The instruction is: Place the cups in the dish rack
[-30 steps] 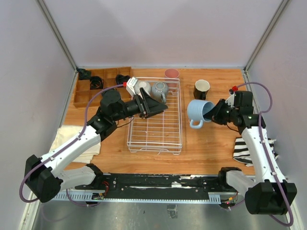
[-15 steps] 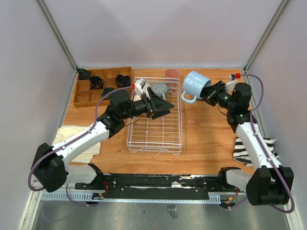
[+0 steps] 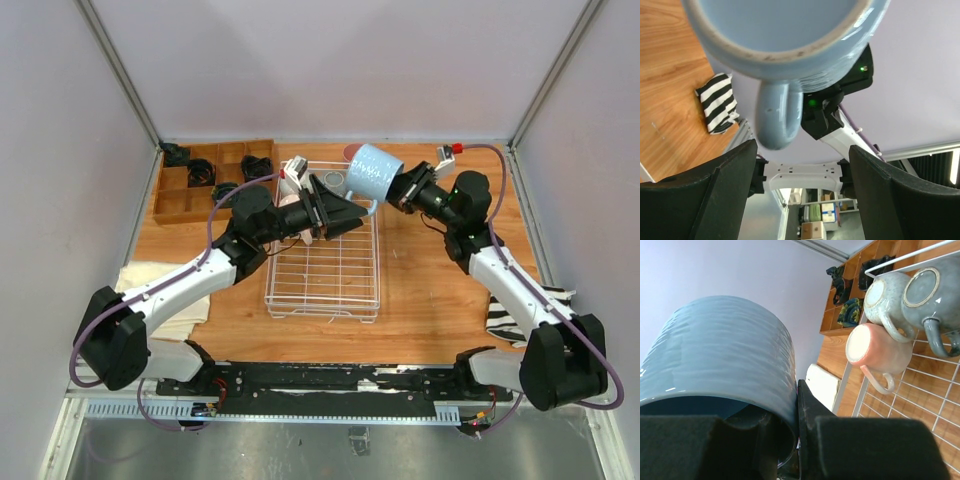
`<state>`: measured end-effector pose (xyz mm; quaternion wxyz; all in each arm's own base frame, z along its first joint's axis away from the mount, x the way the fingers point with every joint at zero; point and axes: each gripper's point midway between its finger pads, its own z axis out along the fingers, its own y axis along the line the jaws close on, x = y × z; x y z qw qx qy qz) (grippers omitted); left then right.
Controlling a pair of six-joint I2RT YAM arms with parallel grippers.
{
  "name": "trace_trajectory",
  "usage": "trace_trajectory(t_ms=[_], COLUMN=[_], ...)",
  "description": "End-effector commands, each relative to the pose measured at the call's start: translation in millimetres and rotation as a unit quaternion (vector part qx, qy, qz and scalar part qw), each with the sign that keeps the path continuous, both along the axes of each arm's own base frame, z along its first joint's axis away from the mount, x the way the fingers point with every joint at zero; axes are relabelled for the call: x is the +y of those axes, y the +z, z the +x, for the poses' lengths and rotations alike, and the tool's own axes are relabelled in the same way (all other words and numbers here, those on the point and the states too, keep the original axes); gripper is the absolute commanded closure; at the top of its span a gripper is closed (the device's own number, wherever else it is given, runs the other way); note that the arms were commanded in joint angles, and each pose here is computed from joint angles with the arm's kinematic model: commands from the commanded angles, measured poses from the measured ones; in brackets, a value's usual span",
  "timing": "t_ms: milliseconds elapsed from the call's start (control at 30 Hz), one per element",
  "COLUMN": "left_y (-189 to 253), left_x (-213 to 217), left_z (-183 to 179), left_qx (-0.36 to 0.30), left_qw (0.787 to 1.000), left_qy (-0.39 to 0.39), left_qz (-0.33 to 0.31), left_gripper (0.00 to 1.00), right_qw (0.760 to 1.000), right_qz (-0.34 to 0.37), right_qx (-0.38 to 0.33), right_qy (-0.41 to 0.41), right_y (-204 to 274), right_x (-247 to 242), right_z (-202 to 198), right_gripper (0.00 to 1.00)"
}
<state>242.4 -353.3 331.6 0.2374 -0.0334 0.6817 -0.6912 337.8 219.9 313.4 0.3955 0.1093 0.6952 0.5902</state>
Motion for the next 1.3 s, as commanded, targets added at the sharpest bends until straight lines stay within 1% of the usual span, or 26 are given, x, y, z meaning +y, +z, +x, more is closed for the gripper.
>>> trace_trajectory(t_ms=[0,100,233,367,533,733,867,967,1033,1267], left_y=[30,36,39,40,51,56,54,51,47,39], left_x=[0,-1,-3,-2,4,16,16,15,16,18], left_z=[-5,-6,-6,-5,-3,6,8,8,9,9], left_qx=[-0.033,-0.035,-0.039,-0.045,-0.051,-0.062,-0.064,-0.067,-0.066,-0.048], left_qw=[0.998,0.997,0.997,0.997,0.995,0.994,0.995,0.996,0.997,0.998], left_qy=[-0.01,-0.017,-0.022,-0.014,-0.004,0.024,0.025,0.022,0.023,0.015], left_qz=[-0.048,-0.064,-0.065,-0.065,-0.089,-0.082,-0.071,-0.052,-0.043,-0.041], left_gripper=[0.21,0.21,0.22,0.23,0.25,0.28,0.35,0.35,0.35,0.34], right_qw=[0.995,0.995,0.994,0.993,0.992,0.993,0.993,0.993,0.993,0.993], right_qz=[0.039,0.045,0.057,0.065,0.07,0.062,0.045,0.023,0.02,0.019], right_qx=[-0.087,-0.091,-0.091,-0.092,-0.097,-0.093,-0.096,-0.09,-0.086,-0.084], right_qy=[0.015,0.02,0.029,0.038,0.042,0.043,0.052,0.067,0.074,0.085], right_y=[51,48,45,44,42,34,31,26,23,18], right_x=[18,26,37,46,49,47,50,53,54,57], right_z=[-8,-11,-12,-16,-21,-24,-26,-28,-29,-30], right_gripper=[0.99,0.99,0.99,0.99,0.99,0.99,0.99,0.99,0.99,0.99])
